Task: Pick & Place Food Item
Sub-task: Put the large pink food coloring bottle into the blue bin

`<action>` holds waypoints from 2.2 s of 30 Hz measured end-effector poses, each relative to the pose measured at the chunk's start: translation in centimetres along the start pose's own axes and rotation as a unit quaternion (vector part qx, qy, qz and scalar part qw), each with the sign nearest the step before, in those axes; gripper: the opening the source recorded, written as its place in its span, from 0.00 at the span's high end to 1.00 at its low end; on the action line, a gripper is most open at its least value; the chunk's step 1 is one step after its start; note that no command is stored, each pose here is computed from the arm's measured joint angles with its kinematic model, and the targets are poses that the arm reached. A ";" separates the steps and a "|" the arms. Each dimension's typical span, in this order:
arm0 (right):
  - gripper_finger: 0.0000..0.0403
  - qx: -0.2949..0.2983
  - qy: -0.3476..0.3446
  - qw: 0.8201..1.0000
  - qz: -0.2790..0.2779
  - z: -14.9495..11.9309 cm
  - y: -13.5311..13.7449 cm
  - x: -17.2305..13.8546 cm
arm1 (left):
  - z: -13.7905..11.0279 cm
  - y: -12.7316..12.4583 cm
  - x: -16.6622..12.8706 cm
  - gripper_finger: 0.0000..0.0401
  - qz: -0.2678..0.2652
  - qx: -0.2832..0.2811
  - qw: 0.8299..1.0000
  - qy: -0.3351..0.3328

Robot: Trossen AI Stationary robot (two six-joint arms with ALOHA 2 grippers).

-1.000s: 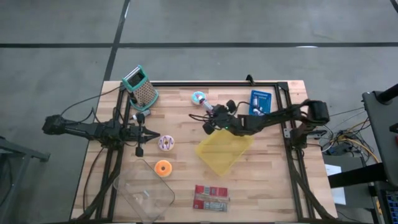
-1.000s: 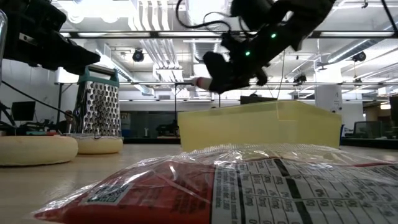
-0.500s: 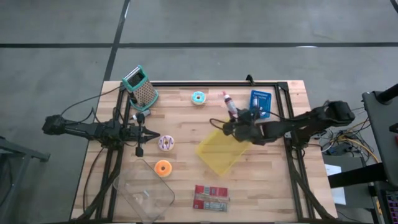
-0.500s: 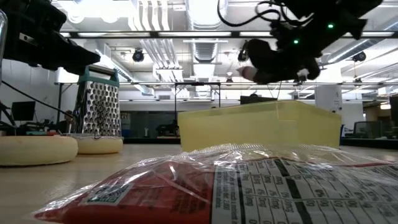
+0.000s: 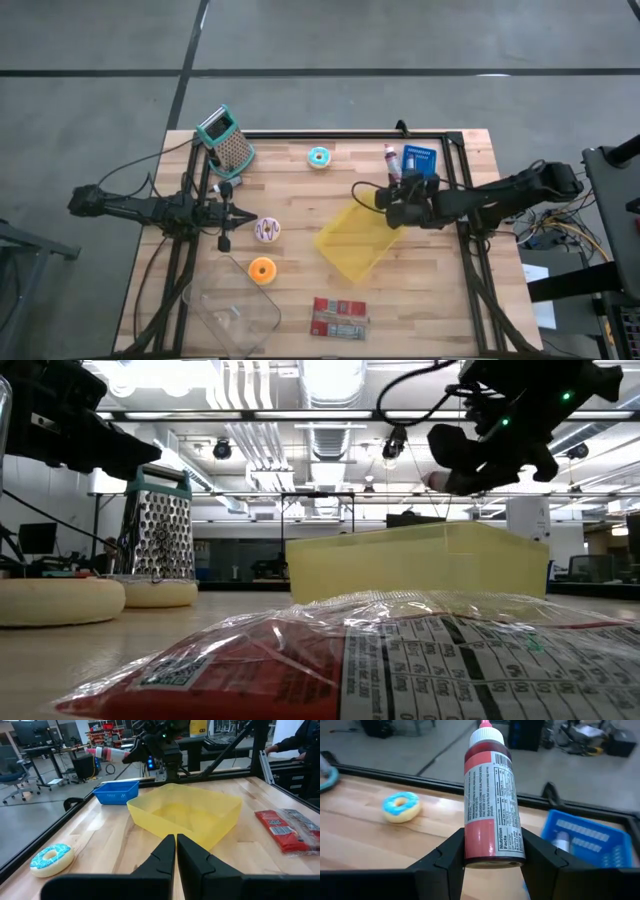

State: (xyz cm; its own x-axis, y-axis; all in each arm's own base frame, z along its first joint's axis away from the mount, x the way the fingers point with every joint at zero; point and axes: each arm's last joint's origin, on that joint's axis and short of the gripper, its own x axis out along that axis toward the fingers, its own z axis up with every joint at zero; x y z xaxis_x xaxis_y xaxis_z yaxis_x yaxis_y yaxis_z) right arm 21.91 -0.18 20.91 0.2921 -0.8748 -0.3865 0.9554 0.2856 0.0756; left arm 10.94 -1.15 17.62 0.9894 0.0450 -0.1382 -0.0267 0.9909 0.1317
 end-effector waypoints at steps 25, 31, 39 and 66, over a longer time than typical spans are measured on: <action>0.63 0.144 0.223 0.946 -0.184 1.4 -5.6 4.0 | 0.0 0.0 0.0 0.94 0.000 0.000 1.000 0.000; 0.63 0.133 0.248 0.939 -0.199 1.4 -6.6 5.2 | 0.0 0.0 0.0 0.94 0.000 0.000 1.000 0.000; 0.62 0.140 0.273 0.934 -0.186 0.2 -7.8 7.1 | 0.0 0.0 0.0 0.94 0.000 0.000 1.000 0.000; 0.46 0.180 0.290 0.923 -0.176 -1.7 -9.1 8.4 | 0.0 0.0 0.0 0.94 0.000 0.000 1.000 0.000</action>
State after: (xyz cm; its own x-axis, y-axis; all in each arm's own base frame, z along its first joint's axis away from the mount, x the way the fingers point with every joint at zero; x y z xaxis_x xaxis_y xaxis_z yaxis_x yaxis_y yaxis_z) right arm 15.63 -9.45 15.38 -0.0120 -0.5025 -0.8645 0.9699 -0.2162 0.1122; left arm 10.94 -1.15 17.62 0.9894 0.0442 -0.1382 -0.0259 0.9909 0.1317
